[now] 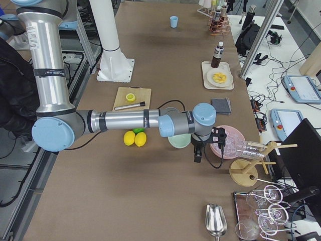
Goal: Pour ice into bowl
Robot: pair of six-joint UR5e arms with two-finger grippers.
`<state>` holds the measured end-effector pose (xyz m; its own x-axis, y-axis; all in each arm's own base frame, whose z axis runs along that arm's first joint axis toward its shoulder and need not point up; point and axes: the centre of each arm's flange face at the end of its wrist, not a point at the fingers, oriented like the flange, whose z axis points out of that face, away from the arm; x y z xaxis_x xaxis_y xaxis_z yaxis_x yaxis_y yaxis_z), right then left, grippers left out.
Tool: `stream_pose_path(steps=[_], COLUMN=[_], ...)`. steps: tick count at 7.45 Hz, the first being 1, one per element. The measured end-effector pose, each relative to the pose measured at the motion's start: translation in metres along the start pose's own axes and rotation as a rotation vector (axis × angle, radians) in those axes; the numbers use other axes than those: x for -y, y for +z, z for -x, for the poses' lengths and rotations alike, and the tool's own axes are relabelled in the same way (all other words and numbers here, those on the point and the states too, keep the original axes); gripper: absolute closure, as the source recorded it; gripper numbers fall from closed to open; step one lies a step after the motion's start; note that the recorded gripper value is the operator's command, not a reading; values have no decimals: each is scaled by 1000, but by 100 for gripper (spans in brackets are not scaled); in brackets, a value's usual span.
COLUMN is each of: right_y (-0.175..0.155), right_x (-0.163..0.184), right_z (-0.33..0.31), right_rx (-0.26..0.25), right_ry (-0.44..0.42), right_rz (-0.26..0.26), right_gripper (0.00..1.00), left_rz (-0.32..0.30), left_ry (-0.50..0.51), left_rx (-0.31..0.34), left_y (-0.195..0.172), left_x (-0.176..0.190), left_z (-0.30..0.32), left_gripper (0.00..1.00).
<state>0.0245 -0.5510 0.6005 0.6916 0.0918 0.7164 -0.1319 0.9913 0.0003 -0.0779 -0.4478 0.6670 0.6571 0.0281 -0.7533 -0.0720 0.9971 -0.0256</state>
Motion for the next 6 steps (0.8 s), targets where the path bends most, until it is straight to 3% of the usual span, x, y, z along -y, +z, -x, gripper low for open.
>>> stream_pose_path(steps=[6], right_y=[0], right_x=[0], right_z=[0], right_rx=[1], right_ry=[0], right_rz=[1], right_gripper=[1], left_rz=[-11], left_ry=[12], left_rx=[0], left_y=[-6], left_x=[1], left_z=[-5], left_gripper=[2])
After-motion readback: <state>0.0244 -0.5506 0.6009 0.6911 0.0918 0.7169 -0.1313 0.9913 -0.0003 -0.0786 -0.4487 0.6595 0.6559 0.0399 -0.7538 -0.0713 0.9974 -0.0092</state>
